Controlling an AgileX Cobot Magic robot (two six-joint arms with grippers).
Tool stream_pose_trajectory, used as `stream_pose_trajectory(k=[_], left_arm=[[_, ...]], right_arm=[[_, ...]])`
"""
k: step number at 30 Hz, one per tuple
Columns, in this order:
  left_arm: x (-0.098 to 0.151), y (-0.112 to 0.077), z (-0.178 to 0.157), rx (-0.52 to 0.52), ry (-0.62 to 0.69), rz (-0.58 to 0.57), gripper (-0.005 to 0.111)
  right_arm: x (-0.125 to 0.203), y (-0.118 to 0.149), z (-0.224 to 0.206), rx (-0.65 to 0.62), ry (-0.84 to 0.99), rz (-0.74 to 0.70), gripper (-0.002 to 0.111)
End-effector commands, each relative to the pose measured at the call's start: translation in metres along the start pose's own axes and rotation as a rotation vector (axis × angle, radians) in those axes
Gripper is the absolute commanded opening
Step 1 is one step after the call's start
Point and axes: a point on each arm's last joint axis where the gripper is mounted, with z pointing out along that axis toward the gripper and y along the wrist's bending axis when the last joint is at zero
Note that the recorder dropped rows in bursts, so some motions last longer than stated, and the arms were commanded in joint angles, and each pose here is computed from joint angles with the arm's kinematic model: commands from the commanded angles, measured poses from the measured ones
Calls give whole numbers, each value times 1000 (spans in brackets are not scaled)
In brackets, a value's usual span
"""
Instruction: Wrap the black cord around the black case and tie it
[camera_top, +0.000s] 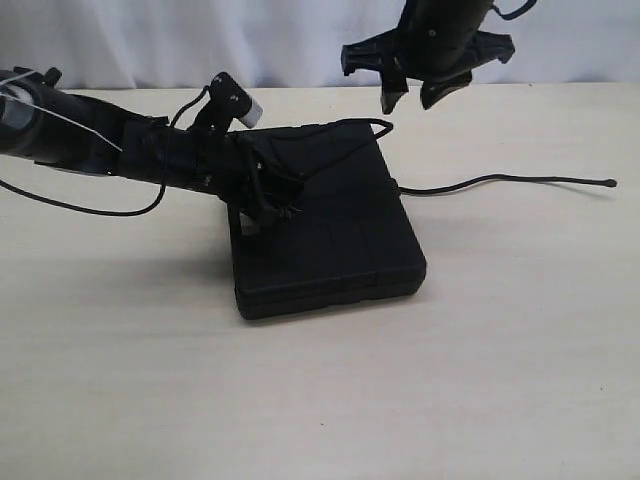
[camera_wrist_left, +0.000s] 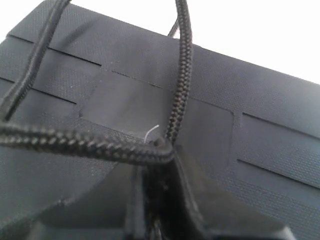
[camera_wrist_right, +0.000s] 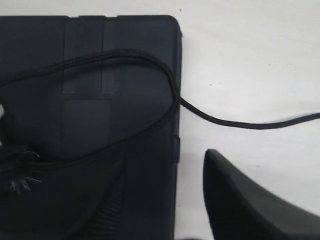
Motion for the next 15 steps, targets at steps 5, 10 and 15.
stream_pose_trajectory(k=[5,10,15], left_arm=[[-3,-5,2,50,15,102,0],[-9,-6,-1,88,45,210,0],[-16,-12,-7,140,53,298,0]], right_arm=[[-3,-71,-9,221,50,25,58],[10,-156,29,233,128,176,58],[12,-183,64,230,147,1,58]])
